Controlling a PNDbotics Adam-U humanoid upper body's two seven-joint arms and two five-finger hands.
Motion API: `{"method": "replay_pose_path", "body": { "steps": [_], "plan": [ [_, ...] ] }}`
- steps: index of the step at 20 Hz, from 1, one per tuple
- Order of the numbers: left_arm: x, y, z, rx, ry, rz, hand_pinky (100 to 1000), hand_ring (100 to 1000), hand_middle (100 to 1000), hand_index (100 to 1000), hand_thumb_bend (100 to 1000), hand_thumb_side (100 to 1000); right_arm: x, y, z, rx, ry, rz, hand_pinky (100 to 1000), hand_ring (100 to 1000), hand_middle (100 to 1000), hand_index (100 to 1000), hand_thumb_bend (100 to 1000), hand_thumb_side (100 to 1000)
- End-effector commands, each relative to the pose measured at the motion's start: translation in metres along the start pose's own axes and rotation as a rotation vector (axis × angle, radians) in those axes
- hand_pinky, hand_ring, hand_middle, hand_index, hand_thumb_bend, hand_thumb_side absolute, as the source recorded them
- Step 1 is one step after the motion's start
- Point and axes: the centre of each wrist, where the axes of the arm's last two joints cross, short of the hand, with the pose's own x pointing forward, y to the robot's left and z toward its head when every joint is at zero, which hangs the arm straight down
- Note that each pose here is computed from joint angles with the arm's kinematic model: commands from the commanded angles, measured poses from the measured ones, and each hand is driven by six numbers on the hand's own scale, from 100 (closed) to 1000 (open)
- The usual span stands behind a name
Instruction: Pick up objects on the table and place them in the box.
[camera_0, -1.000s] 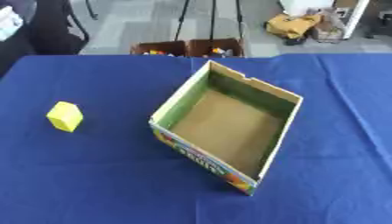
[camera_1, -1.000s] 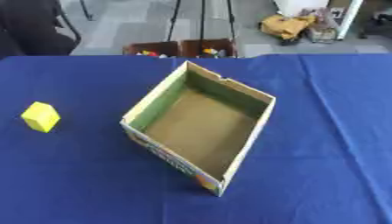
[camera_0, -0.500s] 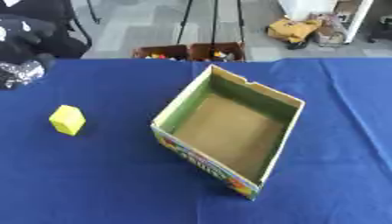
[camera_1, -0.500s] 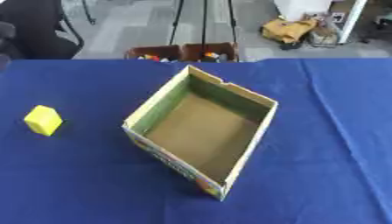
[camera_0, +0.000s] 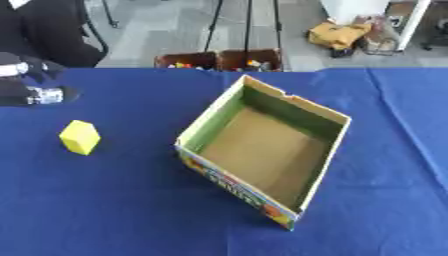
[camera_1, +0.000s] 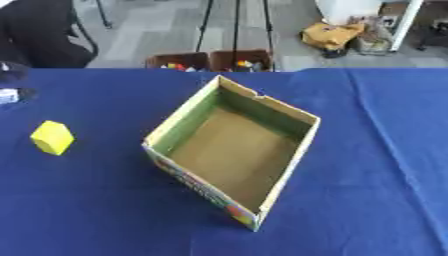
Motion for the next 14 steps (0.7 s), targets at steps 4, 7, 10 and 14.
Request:
{"method": "replay_pose_path", "body": {
  "steps": [4,7,10,14],
  "plan": [
    [-0.011,0.001,-0.018,-0.049,0.125,0.041,792,909,895,1000,611,1000,0.006,-0.002,-0.008,0.01,-0.036,-0.003,768,735,639,774,100,465],
    [-0.015,-0.003,-0.032,-0.055,0.185,0.07,793,904,896,1000,655,1000,0.006,-0.002,-0.007,0.012,-0.034,-0.005,768,735,638,774,100,468],
    [-0.018,-0.008,-0.044,-0.062,0.233,0.08,800,906,905,1000,657,1000,0.006,-0.002,-0.007,0.013,-0.031,-0.006,768,734,637,774,100,465],
    [-0.02,-0.015,-0.057,-0.06,0.281,0.087,814,919,927,1000,566,1000,0.005,-0.002,-0.005,0.016,-0.025,-0.008,768,733,636,773,100,464]
  ]
}}
